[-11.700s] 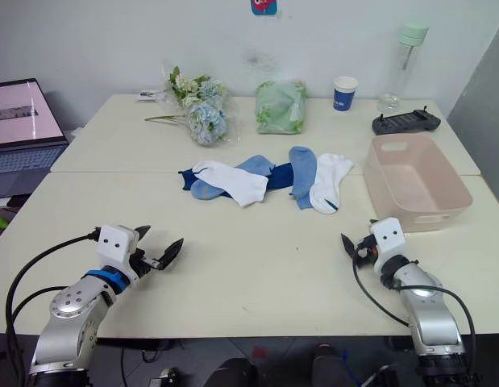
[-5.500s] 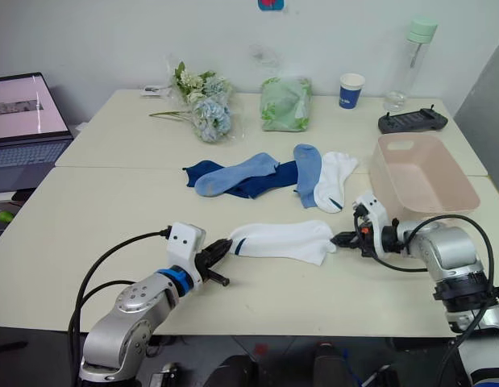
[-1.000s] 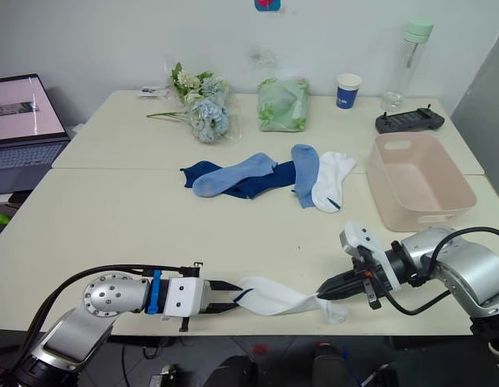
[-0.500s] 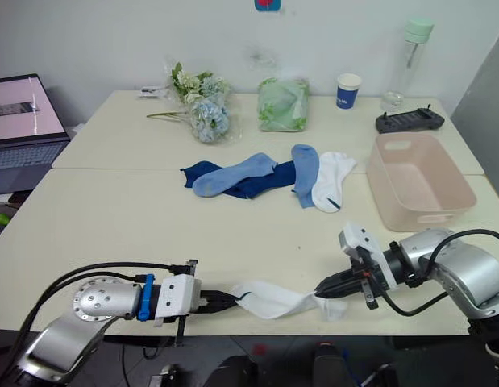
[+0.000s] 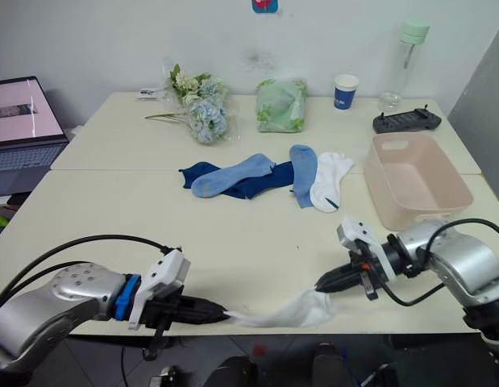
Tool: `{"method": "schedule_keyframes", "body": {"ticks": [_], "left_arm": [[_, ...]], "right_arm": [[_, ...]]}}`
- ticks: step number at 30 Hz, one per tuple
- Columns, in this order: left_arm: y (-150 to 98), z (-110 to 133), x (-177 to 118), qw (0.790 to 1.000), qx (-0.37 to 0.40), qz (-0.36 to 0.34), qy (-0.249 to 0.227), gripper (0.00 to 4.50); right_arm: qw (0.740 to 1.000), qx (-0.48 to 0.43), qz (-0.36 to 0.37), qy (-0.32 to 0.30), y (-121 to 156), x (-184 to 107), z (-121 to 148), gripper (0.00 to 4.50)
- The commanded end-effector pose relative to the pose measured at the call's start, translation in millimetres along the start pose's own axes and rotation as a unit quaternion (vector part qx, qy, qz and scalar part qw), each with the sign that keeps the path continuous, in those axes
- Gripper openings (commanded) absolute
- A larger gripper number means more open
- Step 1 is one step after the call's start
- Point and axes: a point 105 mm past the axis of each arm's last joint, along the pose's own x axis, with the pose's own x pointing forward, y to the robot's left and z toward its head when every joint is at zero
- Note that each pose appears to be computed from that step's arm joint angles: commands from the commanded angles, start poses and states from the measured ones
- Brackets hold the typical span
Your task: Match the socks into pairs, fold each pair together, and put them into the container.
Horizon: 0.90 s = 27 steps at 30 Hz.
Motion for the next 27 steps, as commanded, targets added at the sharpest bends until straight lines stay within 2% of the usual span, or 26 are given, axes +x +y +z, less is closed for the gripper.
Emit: {"method": "schedule_keyframes", "body": {"ticks": [1, 8, 13, 17, 21, 25, 27], "left_arm": [[34, 2, 2, 0.999, 0.024, 0.043, 0.001, 0.01], [70, 11, 9, 0.995, 0.057, 0.081, 0.006, 0.01], [83, 14, 11, 0.993, 0.080, 0.091, 0.017, 0.01], [93, 10, 16, 0.988, 0.112, 0.095, 0.046, 0.01], [96, 14, 18, 0.988, 0.118, 0.092, 0.037, 0.01], [108, 21, 13, 0.983, 0.134, 0.123, 0.033, 0.90], [110, 24, 9, 0.980, 0.140, 0.137, 0.031, 1.52]], "right_arm": [[0.998, -0.047, -0.039, 0.005, -28, -1, 11, 0.00], [0.994, -0.080, -0.064, 0.026, -53, 1, 10, 0.00], [0.993, -0.081, -0.082, 0.025, -60, 1, 6, 0.00], [0.993, -0.078, -0.090, 0.022, -63, 1, 4, 0.00], [0.990, -0.083, -0.114, 0.015, -70, -5, 7, 0.00], [0.983, -0.100, -0.153, 0.016, -80, -13, 7, 0.98], [0.975, -0.122, -0.185, 0.020, -88, -21, 8, 1.75]]}}
